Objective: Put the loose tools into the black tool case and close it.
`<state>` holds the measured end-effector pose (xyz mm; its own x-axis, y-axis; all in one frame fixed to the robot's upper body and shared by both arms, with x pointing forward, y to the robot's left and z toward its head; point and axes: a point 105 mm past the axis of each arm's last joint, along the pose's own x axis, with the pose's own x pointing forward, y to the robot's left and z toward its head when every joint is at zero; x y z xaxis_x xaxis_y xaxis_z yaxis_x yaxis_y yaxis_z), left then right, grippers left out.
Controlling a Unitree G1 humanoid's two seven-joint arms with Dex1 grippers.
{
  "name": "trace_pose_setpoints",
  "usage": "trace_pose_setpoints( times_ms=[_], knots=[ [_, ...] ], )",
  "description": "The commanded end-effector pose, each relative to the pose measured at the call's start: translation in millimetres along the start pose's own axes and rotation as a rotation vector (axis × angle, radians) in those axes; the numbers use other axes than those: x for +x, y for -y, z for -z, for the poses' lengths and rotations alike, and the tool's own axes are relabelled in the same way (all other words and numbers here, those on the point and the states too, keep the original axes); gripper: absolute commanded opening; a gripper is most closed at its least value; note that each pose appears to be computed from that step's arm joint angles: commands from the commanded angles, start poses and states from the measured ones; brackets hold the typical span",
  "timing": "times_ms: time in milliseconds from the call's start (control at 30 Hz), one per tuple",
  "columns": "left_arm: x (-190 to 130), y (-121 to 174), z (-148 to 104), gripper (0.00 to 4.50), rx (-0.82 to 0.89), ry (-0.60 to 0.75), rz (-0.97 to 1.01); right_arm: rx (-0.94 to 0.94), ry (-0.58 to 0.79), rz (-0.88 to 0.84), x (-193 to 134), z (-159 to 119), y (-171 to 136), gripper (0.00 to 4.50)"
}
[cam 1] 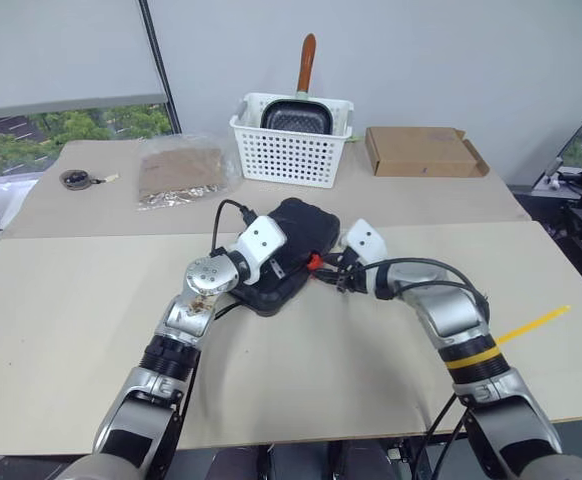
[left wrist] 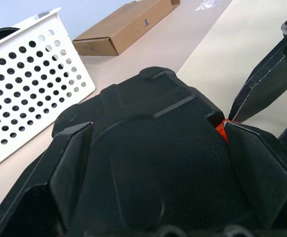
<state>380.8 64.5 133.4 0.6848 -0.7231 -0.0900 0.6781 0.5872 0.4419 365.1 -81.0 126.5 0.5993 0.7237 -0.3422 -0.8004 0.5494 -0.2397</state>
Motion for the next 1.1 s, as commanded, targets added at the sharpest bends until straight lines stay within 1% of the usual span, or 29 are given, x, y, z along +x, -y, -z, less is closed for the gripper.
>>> trace_pose_setpoints(
  times_ms=[33, 133, 200, 233, 600, 633, 667, 733, 800, 833, 867, 900, 1100],
  knots=[
    [-9.3, 16.2, 54.7, 4.5, -0.109, -0.183, 0.034, -0.029, 0.095, 0.004, -11.7, -26.7, 2.6, 1.25],
    [-10.2, 10.2, 54.8, 4.5, -0.131, -0.177, 0.009, -0.017, 0.098, -0.007, -12.6, -26.3, 0.8, 1.25],
    [-10.6, 7.8, 55.0, 4.5, -0.133, -0.177, 0.003, -0.016, 0.098, 0.003, -12.6, -25.2, 1.6, 2.26],
    [-10.6, 7.4, 55.0, 4.5, -0.133, -0.177, 0.002, -0.016, 0.098, 0.012, -12.3, -24.7, 2.5, 2.55],
    [-14.1, 1.9, 58.7, 4.5, -0.155, -0.18, -0.024, -0.005, 0.079, 0.007, -15.8, -20.2, 2.6, 2.55],
    [-14.4, 1.1, 59.9, 4.5, -0.157, -0.183, -0.027, -0.006, 0.073, 0.011, -15.7, -18.5, 3.3, 2.31],
    [-14.8, 0.4, 61.1, 4.5, -0.159, -0.187, -0.03, -0.009, 0.063, 0.014, -15.0, -16.2, 3.7, 2.16],
    [-15.3, -1.2, 63.4, 4.5, -0.163, -0.197, -0.039, -0.011, 0.055, 0.014, -11.7, -13.6, 2.7, 1.62],
    [-15.3, -2.8, 65.2, 4.5, -0.169, -0.205, -0.049, -0.007, 0.053, 0.009, -7.7, -13.1, 1.2, 0.88],
    [-15.1, -3.4, 65.8, 4.5, -0.17, -0.207, -0.051, -0.007, 0.054, 0.01, -5.4, -13.4, 1.2, 0.42],
    [-15.0, -3.6, 66.1, 4.5, -0.172, -0.209, -0.053, -0.008, 0.054, 0.011, -3.1, -13.6, 1.4, 0.19],
    [-15.0, -3.5, 66.5, 4.5, -0.173, -0.21, -0.053, -0.008, 0.054, 0.013, -0.8, -14.0, 1.8, 0.04],
    [-15.2, -3.0, 68.1, 4.5, -0.18, -0.214, -0.054, -0.015, 0.075, 0.016, 12.3, -21.6, 3.6, 0.04]
  ],
)
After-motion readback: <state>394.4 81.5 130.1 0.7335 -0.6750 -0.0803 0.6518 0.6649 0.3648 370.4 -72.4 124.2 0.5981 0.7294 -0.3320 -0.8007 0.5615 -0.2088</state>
